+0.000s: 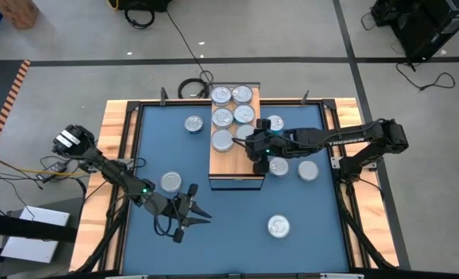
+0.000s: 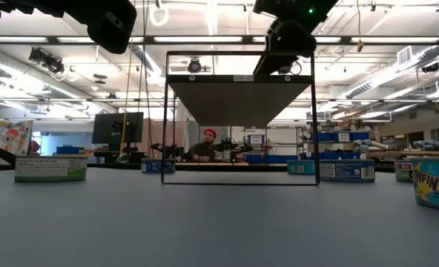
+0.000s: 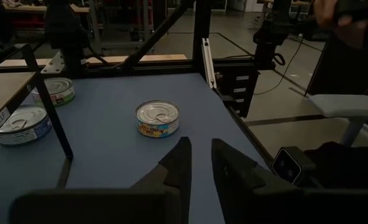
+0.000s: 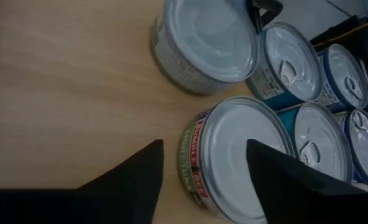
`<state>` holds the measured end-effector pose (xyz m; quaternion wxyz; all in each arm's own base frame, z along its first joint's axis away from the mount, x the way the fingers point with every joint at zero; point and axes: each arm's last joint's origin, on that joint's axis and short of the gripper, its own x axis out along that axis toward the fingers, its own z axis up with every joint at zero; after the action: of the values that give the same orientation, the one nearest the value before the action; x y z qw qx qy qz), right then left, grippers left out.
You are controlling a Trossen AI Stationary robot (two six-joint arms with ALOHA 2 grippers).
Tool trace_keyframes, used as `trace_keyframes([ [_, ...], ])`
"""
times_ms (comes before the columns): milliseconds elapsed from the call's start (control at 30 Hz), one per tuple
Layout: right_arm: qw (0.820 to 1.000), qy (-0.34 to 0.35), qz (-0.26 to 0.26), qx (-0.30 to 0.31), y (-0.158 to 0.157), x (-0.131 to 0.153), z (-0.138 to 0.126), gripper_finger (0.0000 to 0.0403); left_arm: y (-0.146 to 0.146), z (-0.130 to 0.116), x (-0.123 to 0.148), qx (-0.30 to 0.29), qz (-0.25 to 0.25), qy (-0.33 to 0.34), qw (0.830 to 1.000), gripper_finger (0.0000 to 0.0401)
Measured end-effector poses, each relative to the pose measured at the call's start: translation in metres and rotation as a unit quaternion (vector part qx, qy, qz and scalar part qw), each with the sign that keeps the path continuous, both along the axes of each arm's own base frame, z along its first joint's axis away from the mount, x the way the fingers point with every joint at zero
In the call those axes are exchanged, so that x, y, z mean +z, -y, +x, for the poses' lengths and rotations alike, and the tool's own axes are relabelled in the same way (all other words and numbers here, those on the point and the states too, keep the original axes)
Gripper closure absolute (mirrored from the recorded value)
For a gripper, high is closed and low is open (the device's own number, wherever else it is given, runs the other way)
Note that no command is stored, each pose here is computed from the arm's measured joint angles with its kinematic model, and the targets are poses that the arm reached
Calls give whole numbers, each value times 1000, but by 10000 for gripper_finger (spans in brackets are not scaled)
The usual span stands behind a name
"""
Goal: Stack canned seafood by type on shelf
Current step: Stack the blue tuna can on top of the other blue tuna can on the shelf
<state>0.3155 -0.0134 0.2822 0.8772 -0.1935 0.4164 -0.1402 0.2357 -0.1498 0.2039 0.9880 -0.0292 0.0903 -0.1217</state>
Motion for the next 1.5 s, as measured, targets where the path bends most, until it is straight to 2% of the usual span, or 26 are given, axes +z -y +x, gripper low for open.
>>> trace_keyframes([
  [133, 1000, 8, 11, -25, 8, 1, -1, 251, 0, 0, 0, 0, 0, 0, 1000, 336],
  [300, 998, 16, 21, -54, 18, 1, -2, 368, 0, 0, 0, 0, 0, 0, 1000, 336],
  [367, 998, 17, 22, -60, 22, 1, -2, 392, 0, 0, 0, 0, 0, 0, 1000, 336],
  [567, 996, 28, 39, -78, 30, 1, -3, 371, 0, 0, 0, 0, 0, 0, 1000, 336],
  [800, 994, 23, 71, -76, 39, -6, 1, 397, 0, 0, 0, 0, -1, 1, 1000, 336],
  [1000, 994, 26, 97, -50, 30, -5, 1, 392, 0, 0, 1, 0, -3, 4, 1000, 336],
  [1300, 994, 23, 101, -46, 24, -5, 2, 395, 0, 0, 1, 2, -6, 3, 1000, 336],
  [1500, 994, 22, 94, -46, 20, -6, 2, 394, -3, -2, 6, 3, 11, 9, 1000, 337],
])
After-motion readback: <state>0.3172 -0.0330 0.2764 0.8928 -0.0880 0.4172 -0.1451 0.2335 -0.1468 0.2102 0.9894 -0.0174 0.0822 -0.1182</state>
